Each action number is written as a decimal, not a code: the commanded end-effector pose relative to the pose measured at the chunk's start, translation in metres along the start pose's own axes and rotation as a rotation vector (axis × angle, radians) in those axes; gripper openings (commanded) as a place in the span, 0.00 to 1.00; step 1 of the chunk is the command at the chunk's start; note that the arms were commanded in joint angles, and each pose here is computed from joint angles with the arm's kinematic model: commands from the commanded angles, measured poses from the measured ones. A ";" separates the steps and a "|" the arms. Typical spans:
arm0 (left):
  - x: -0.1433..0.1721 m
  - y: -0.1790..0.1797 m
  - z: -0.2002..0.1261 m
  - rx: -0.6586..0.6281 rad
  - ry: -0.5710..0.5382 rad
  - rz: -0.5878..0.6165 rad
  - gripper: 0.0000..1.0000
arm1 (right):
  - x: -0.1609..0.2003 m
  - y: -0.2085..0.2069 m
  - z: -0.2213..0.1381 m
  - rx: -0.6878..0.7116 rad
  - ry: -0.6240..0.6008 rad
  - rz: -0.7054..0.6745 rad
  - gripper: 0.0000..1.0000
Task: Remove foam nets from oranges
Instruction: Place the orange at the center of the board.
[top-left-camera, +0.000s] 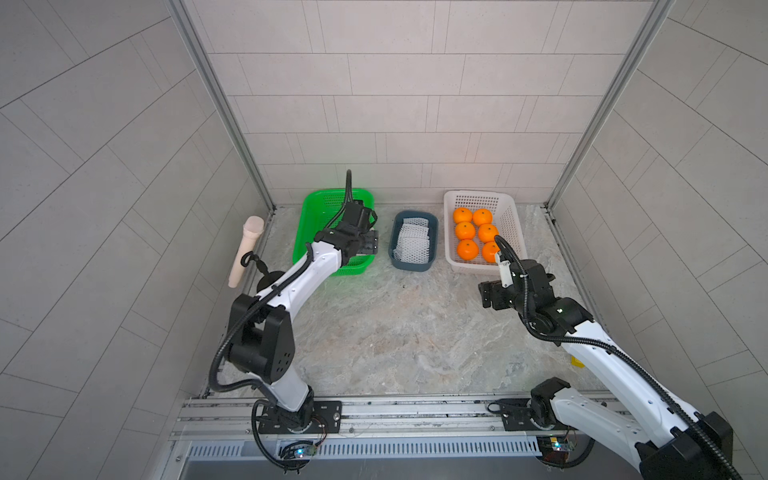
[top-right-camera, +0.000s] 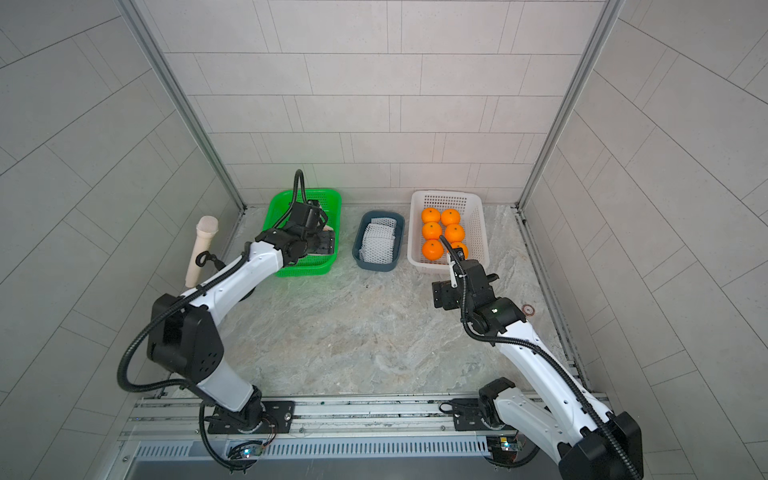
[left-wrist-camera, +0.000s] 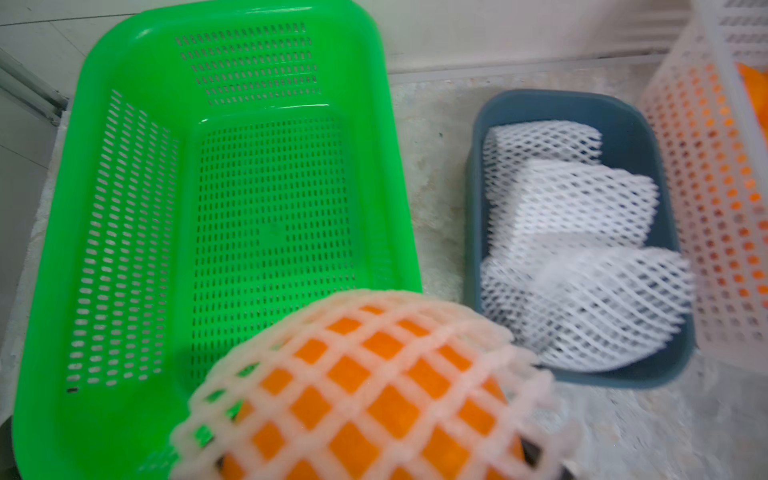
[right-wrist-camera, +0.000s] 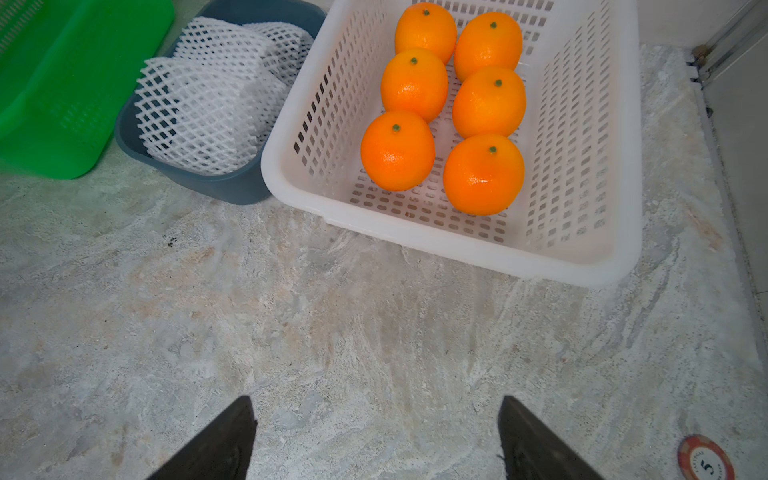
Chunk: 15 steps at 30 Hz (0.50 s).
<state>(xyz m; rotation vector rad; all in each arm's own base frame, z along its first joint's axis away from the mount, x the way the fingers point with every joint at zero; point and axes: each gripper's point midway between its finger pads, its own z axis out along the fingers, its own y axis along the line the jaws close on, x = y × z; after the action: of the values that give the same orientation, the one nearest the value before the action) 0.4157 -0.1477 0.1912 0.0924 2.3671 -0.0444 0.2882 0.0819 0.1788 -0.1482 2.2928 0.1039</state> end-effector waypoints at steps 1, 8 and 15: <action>0.011 -0.017 -0.017 -0.004 -0.071 -0.068 0.75 | -0.001 0.002 0.003 -0.005 -0.006 0.010 0.92; 0.063 -0.075 -0.023 0.006 -0.055 -0.023 0.75 | 0.003 0.008 0.008 -0.034 0.008 0.020 0.93; 0.112 -0.113 0.018 0.018 0.069 -0.006 0.75 | 0.012 0.017 0.016 -0.085 0.037 0.034 0.93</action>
<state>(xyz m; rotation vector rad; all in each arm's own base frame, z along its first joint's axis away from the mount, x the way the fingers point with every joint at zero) 0.3356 -0.2505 0.1140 0.1856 2.4310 -0.0667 0.2912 0.0927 0.1645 -0.1506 2.3193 0.1707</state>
